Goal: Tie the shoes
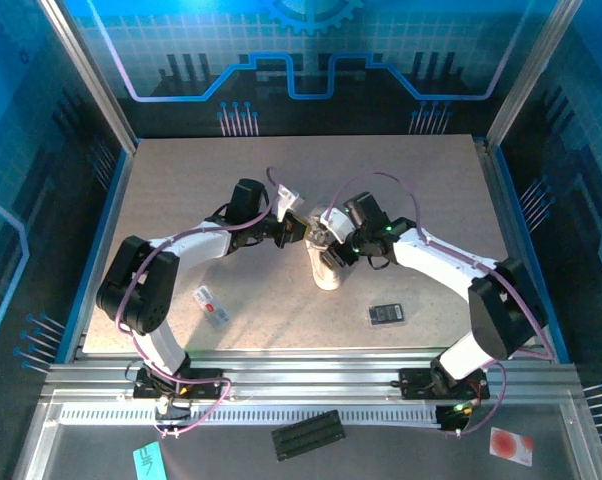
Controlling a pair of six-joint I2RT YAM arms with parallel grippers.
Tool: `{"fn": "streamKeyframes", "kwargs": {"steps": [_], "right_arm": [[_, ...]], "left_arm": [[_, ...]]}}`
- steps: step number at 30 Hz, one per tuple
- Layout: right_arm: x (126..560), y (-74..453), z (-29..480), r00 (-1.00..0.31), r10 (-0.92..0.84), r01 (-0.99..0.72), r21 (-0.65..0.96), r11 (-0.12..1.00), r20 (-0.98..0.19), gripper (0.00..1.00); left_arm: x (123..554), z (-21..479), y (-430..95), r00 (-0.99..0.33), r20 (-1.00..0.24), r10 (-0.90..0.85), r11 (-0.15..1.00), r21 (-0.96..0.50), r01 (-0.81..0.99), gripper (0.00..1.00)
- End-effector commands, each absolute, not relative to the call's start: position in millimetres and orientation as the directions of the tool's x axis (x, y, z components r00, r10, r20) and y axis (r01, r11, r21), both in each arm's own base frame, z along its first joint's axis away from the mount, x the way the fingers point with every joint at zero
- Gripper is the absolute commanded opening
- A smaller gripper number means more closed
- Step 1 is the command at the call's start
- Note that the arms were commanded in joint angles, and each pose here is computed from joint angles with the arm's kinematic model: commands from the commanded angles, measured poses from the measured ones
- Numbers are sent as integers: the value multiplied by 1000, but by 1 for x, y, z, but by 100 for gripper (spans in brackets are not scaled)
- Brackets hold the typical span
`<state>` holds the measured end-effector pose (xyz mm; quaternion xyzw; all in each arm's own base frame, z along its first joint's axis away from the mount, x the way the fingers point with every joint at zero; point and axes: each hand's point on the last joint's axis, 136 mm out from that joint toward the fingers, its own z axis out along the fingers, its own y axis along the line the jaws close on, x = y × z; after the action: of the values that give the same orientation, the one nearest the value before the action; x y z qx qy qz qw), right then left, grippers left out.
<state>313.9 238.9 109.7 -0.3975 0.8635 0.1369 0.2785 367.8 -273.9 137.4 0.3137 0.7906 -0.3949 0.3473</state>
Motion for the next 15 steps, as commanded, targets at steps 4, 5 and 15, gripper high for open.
{"fn": "streamKeyframes", "kwargs": {"steps": [4, 5, 15], "right_arm": [[311, 231, 105, -544, -618, -762, 25, 647, -568, 46], [310, 231, 102, -553, -620, -763, 40, 645, -557, 48], [307, 226, 86, -612, -614, -746, 106, 657, -499, 24]], "left_arm": [[369, 147, -275, -550, -807, 216, 468, -409, 784, 0], [369, 147, -275, -549, -807, 218, 467, -408, 785, 0], [369, 148, -275, -547, -808, 218, 466, -407, 786, 0]]}}
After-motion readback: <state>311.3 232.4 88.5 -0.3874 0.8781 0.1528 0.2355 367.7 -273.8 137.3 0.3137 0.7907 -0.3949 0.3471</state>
